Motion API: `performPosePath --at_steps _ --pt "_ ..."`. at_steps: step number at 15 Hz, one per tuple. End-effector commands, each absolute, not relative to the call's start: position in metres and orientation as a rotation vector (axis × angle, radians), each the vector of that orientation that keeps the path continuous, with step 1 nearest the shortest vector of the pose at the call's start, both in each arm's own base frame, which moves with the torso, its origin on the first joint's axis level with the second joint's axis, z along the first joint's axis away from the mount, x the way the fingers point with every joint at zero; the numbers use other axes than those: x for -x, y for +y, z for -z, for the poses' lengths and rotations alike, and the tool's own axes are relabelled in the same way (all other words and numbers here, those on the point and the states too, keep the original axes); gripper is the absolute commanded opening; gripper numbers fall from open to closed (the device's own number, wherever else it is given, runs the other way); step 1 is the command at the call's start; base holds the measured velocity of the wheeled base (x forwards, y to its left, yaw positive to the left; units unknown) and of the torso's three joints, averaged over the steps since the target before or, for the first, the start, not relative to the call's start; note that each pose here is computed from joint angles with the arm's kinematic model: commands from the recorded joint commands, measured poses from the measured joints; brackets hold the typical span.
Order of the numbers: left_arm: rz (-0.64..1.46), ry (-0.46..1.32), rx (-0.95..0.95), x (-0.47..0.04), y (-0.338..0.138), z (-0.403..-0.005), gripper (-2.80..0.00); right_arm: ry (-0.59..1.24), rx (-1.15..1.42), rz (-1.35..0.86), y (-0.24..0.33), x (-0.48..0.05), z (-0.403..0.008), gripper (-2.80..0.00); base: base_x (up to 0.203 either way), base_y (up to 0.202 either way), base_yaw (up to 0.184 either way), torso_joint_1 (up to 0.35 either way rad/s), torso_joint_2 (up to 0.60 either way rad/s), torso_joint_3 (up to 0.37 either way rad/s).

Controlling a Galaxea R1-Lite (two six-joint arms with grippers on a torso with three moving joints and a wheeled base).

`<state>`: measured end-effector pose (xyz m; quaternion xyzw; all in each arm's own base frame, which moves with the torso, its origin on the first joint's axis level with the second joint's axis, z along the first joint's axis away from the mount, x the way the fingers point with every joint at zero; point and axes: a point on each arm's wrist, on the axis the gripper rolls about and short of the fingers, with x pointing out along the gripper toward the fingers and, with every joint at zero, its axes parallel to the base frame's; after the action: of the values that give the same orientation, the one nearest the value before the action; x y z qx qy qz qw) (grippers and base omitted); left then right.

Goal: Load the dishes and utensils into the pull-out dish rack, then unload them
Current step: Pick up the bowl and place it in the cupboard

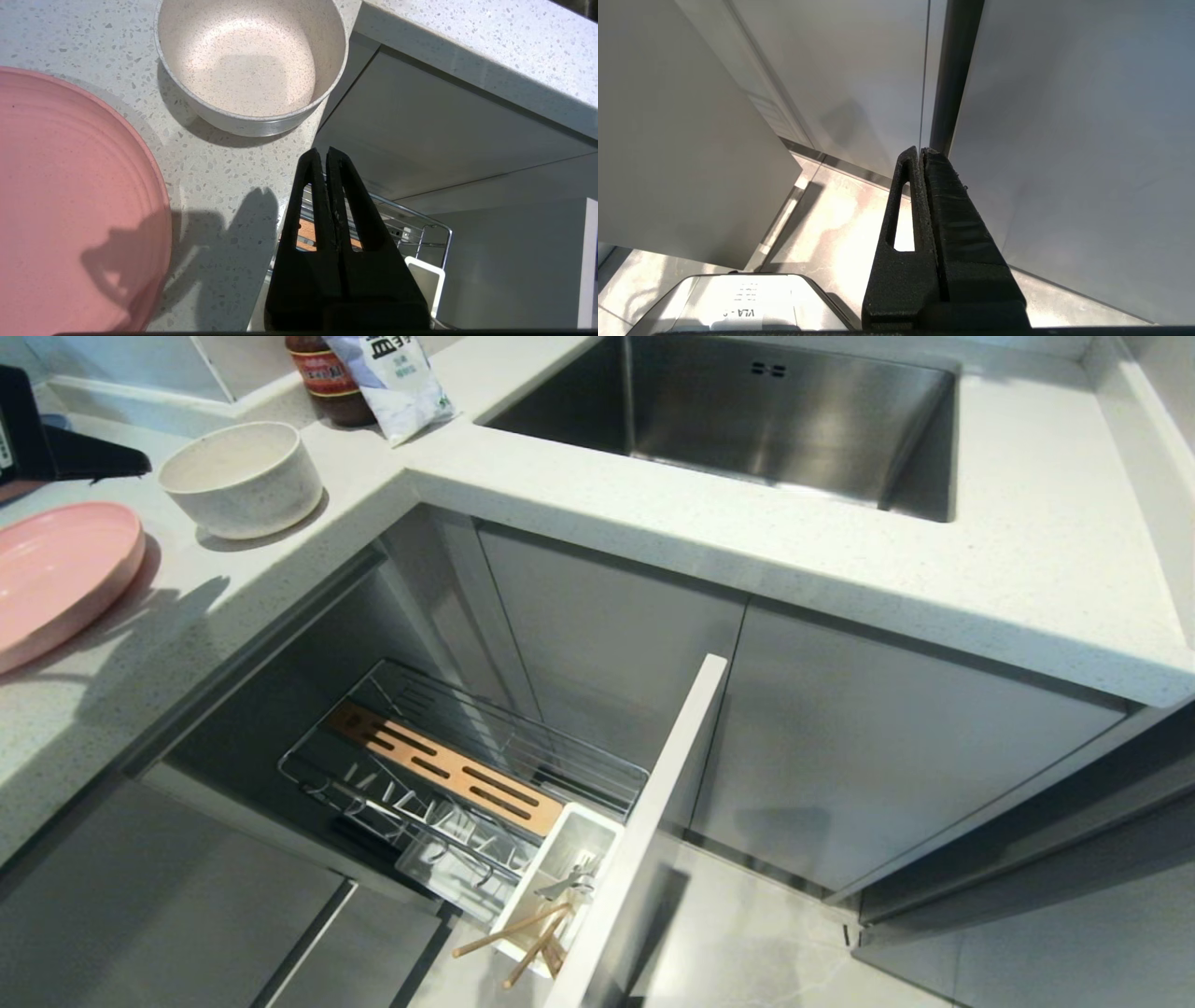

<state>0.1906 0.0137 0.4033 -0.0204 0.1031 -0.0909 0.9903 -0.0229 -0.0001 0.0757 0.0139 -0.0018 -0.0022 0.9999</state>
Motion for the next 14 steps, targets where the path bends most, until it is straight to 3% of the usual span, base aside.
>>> performPosePath --at_steps 1,9,14 --pt "0.189 0.222 0.044 -0.195 0.013 -0.401 0.00 -0.005 -0.029 0.005 0.000 0.023 -0.075 -2.80 0.000 0.000 0.000 0.000 0.00 0.000" --pt "0.191 0.120 0.121 -0.241 0.016 -0.396 0.00 -0.005 -0.028 0.005 0.000 0.023 -0.075 -2.80 0.000 0.000 0.000 0.000 0.00 0.000" --pt "0.243 0.155 0.126 -0.275 0.005 -0.379 0.00 -0.005 -0.028 0.005 0.000 0.023 -0.075 -2.80 0.000 0.000 0.000 0.000 0.00 0.000"
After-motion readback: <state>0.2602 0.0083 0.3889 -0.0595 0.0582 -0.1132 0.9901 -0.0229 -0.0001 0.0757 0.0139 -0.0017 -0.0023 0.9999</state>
